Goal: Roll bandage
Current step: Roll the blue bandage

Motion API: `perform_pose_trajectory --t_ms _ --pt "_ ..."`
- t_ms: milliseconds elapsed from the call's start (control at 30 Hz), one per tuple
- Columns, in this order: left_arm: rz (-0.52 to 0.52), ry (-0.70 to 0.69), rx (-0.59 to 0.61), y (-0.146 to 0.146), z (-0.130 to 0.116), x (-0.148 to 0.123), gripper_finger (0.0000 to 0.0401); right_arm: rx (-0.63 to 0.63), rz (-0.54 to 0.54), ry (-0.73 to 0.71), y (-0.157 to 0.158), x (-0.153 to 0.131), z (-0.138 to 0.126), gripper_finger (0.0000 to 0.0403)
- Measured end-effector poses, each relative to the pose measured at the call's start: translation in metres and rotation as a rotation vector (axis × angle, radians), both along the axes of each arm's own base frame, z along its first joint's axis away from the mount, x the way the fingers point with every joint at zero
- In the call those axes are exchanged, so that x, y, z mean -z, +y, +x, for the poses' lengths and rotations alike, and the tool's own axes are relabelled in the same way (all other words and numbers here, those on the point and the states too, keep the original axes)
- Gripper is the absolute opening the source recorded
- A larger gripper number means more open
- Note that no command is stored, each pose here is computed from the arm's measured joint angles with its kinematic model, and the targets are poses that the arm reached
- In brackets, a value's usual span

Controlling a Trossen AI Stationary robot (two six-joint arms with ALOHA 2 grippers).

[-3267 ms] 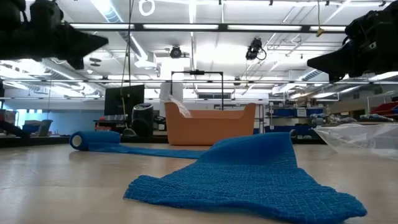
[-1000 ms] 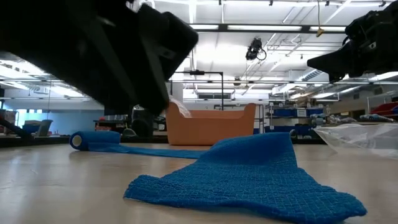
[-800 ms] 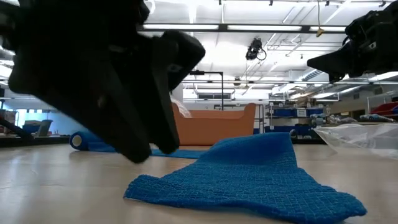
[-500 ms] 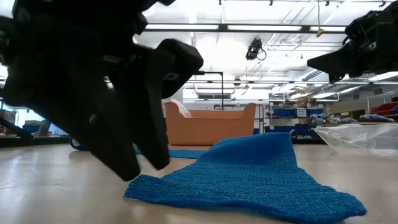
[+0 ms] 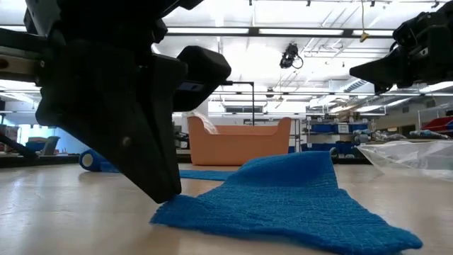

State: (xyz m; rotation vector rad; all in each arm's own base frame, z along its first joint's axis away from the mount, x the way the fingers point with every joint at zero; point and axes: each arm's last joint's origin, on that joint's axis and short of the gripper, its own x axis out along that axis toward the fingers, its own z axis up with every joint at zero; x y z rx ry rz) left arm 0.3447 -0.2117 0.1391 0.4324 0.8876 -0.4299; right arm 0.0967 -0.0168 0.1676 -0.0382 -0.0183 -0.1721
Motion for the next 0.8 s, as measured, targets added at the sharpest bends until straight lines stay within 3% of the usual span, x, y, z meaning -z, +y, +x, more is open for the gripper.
perform_pose_trajectory --t_ms 367,567,800 --pt "-0.008 -0.077 -0.005 0.002 0.01 -0.007 0.0003 0.0 0.0 0.001 0.0 0.0 0.0 0.001" --pt "-0.003 -0.197 -0.046 0.006 0.036 -0.043 0.0002 0.0 0.0 0.0 0.0 0.0 0.0 0.001" --pt "0.145 -0.358 -0.019 0.028 0.066 -0.082 0.0001 0.0 0.0 0.0 0.0 0.0 0.0 0.001"
